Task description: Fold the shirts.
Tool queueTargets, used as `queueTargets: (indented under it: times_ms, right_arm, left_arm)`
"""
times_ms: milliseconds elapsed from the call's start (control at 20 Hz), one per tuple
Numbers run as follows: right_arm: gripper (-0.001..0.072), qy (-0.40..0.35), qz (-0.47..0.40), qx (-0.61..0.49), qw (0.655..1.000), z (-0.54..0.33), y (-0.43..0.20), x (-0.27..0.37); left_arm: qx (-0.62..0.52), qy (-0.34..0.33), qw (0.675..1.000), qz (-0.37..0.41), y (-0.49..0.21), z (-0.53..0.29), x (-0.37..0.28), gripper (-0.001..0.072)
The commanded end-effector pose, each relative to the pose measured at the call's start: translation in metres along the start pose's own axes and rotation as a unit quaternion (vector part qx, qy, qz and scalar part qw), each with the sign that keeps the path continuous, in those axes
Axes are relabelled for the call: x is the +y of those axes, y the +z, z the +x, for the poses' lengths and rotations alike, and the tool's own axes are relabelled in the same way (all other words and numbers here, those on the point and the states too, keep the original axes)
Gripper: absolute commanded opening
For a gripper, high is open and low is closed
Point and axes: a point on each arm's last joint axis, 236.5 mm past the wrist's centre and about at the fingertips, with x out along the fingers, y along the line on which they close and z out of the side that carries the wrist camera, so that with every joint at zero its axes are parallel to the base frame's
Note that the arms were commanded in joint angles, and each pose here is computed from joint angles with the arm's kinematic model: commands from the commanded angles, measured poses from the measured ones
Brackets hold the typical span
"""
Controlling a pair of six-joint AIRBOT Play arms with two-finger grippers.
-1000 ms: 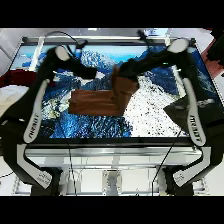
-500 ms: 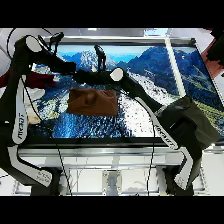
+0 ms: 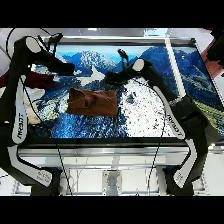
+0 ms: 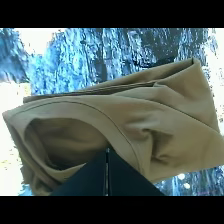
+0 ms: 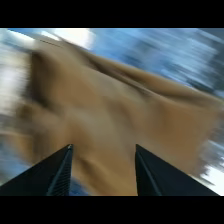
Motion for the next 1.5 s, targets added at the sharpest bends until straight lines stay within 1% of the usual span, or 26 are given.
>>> queueTargets:
  times_ms: [0, 150, 250, 350, 450, 600, 700, 800, 950, 1050, 1150, 1250, 1350, 1450]
  right_arm:
    - [0.045, -0.113, 0.045, 0.063, 0.991, -0.018, -0.024, -0.084]
    - [0.0451, -0.066, 0.061, 0.095, 0.991, 0.004, -0.036, -0.087]
    - [0.0451, -0.042, 0.067, 0.124, 0.989, 0.023, -0.049, -0.087]
    - [0.0451, -0.043, 0.066, 0.137, 0.987, 0.034, -0.056, -0.094]
    - [0.0451, -0.042, 0.065, 0.144, 0.987, 0.038, -0.06, -0.096]
    - [0.0451, -0.037, 0.052, 0.149, 0.987, 0.039, -0.062, -0.095]
    - [0.0456, -0.009, 0.046, 0.151, 0.988, 0.043, -0.063, -0.085]
    - [0.0532, 0.024, 0.062, 0.154, 0.986, 0.052, -0.065, -0.074]
    - [0.0532, 0.062, 0.081, 0.156, 0.982, 0.069, -0.068, -0.065]
    - [0.0532, 0.094, 0.1, 0.156, 0.978, 0.077, -0.067, -0.055]
    - [0.0524, 0.13, 0.101, 0.153, 0.974, 0.081, -0.066, -0.043]
    - [0.0521, 0.147, 0.111, 0.152, 0.971, 0.086, -0.066, -0.037]
    - [0.0459, 0.146, 0.106, 0.153, 0.972, 0.089, -0.067, -0.035]
    - [0.0382, 0.146, 0.096, 0.148, 0.973, 0.091, -0.067, -0.032]
  left_arm:
    - [0.036, -0.035, 0.999, -0.022, -0.019, 0.023, -0.009, 0.0011]
    - [0.071, -0.048, 0.996, -0.039, -0.043, 0.05, -0.011, 0.0011]
    - [0.092, -0.051, 0.994, -0.037, -0.058, 0.064, -0.014, 0.0011]
    - [0.121, -0.053, 0.991, -0.016, -0.074, 0.081, -0.022, 0.0011]
    - [0.14, -0.041, 0.989, 0.002, -0.082, 0.099, -0.024, 0.0011]
    - [0.154, -0.032, 0.987, 0.013, -0.089, 0.122, -0.026, 0.0011]
    - [0.169, -0.024, 0.985, 0.017, -0.097, 0.131, -0.024, 0.0011]
    - [0.169, -0.017, 0.986, 0.006, -0.097, 0.134, -0.02, 0.0012]
    - [0.169, 0.017, 0.986, -0.002, -0.097, 0.134, -0.005, 0.0011]
    - [0.18, 0.064, 0.982, -0.006, -0.102, 0.13, 0.016, 0.0011]
    - [0.194, 0.096, 0.976, -0.007, -0.108, 0.125, 0.031, 0.0011]
    - [0.195, 0.096, 0.976, -0.007, -0.109, 0.125, 0.032, 0.0011]
    - [0.19, 0.09, 0.978, -0.009, -0.106, 0.126, 0.029, 0.0011]
    - [0.178, 0.074, 0.981, -0.015, -0.1, 0.127, 0.02, 0.0011]
